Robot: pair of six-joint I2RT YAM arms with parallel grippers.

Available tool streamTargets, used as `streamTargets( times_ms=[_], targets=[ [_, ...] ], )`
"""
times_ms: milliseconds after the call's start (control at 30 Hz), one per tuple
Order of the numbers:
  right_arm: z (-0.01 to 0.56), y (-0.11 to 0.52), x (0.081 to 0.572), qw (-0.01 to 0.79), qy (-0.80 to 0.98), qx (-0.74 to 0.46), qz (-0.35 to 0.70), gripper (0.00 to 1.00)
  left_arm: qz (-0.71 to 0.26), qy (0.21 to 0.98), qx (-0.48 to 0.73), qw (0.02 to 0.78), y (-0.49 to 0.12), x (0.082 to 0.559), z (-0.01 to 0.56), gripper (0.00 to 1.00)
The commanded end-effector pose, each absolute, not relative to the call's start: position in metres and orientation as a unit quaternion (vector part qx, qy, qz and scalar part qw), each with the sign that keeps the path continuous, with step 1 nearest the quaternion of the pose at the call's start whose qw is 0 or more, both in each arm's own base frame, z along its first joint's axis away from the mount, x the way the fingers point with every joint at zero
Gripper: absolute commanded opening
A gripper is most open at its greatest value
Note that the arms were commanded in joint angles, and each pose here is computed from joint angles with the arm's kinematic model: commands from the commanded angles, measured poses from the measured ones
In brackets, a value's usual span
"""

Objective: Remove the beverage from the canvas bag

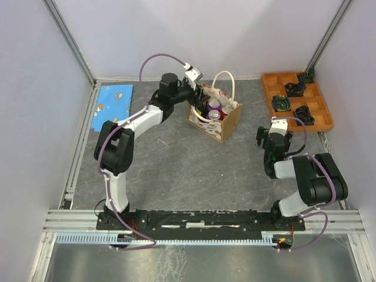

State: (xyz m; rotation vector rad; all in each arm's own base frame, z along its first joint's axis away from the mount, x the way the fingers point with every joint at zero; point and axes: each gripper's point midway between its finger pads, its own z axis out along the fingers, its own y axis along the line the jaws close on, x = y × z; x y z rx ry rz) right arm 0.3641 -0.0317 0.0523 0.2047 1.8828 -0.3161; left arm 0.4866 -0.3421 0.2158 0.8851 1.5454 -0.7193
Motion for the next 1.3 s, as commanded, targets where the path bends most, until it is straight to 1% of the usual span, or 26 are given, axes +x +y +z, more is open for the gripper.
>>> streamTargets(
  times_ms=[0,300,733,767,800,933,967,1100,1267],
  targets=[
    [0.074,-0.031,0.378,0.605,0.78,0.096,-0.129,0.99,-0.31,0.613,0.408,0.602,-0.349,0.48,0.229,0.63],
    [0.074,-0.031,0.378,0.605,0.78,0.096,-0.128,0.99,-0.306,0.623,0.408,0.593,-0.349,0.483,0.209,0.64],
    [0.074,-0.031,0.378,0.605,0.78,0.096,-0.128,0.99,-0.298,0.636,0.409,0.583,-0.351,0.493,0.175,0.56],
    [0.074,-0.031,0.378,0.605,0.78,0.096,-0.129,0.99,-0.298,0.636,0.407,0.583,-0.351,0.494,0.174,0.53],
    [0.075,-0.031,0.378,0.605,0.78,0.096,-0.129,0.99,-0.298,0.637,0.406,0.583,-0.351,0.494,0.172,0.46],
    [0.075,-0.031,0.378,0.605,0.78,0.097,-0.129,0.99,-0.302,0.636,0.399,0.588,-0.352,0.496,0.175,0.08],
    [0.075,-0.031,0.378,0.605,0.78,0.096,-0.129,0.99,-0.304,0.634,0.398,0.589,-0.352,0.495,0.178,0.04],
    [0.075,-0.031,0.378,0.605,0.78,0.096,-0.129,0.99,-0.314,0.619,0.394,0.603,-0.355,0.494,0.2,0.03],
    [0.074,-0.031,0.378,0.605,0.78,0.096,-0.129,0.99,-0.319,0.574,0.385,0.649,-0.358,0.498,0.266,0.03]
  ],
)
